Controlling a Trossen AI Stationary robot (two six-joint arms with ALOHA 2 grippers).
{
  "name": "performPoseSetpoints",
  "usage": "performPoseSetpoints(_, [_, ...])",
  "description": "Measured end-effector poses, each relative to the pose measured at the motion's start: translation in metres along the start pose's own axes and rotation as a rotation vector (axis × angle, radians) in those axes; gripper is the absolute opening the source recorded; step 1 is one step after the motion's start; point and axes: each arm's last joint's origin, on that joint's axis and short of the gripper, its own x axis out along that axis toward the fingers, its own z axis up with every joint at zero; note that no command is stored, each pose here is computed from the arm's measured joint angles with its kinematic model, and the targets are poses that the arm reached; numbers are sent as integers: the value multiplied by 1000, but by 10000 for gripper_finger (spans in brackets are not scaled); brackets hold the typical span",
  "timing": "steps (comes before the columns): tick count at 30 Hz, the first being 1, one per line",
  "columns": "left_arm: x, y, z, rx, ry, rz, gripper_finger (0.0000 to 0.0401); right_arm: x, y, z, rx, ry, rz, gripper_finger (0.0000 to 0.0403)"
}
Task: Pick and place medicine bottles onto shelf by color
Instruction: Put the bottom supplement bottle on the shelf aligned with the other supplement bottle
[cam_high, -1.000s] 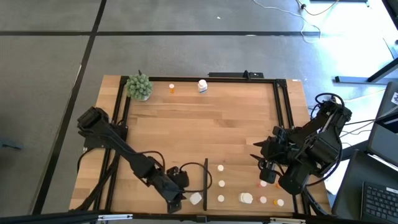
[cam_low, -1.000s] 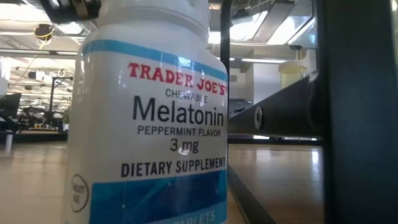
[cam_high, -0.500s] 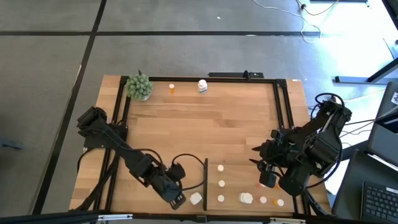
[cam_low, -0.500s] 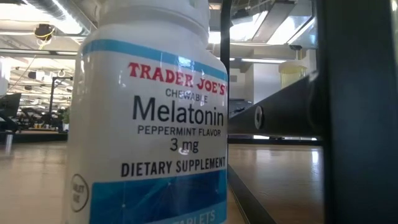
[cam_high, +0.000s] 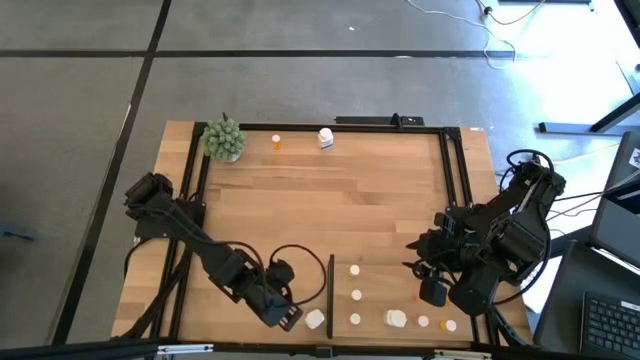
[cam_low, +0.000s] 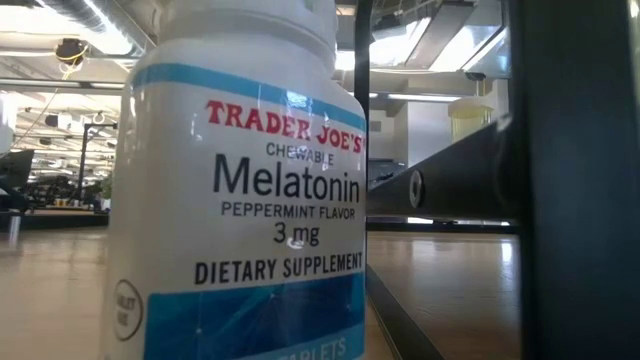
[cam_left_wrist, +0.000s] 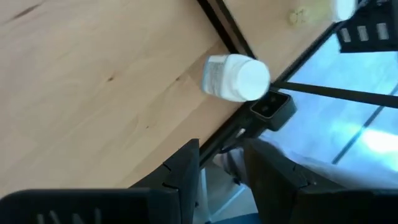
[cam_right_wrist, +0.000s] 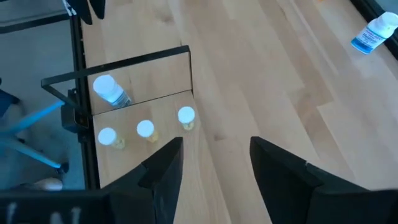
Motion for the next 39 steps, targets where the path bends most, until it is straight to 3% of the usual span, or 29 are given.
performPoseSetpoints(10, [11, 3, -7, 41, 35, 39, 121, 0, 1, 0, 4, -3, 5, 188])
performPoseSetpoints(14, [14, 2, -4, 89, -19, 39, 128, 0, 1, 1, 7, -5, 8, 188])
performPoseSetpoints(22, [27, 1, 4, 171, -80, 39, 210, 0, 3, 2, 19, -14, 24, 188])
performPoseSetpoints(27, [44, -8, 3, 268, -31, -39, 257, 0, 3, 2, 19, -14, 24, 188])
performPoseSetpoints(35, [78, -9, 4, 348, -1, -70, 268, 0, 3, 2, 23, -17, 28, 188])
performPoseSetpoints(39, [80, -10, 8, 349, -4, -73, 268, 0, 3, 2, 23, -17, 28, 188])
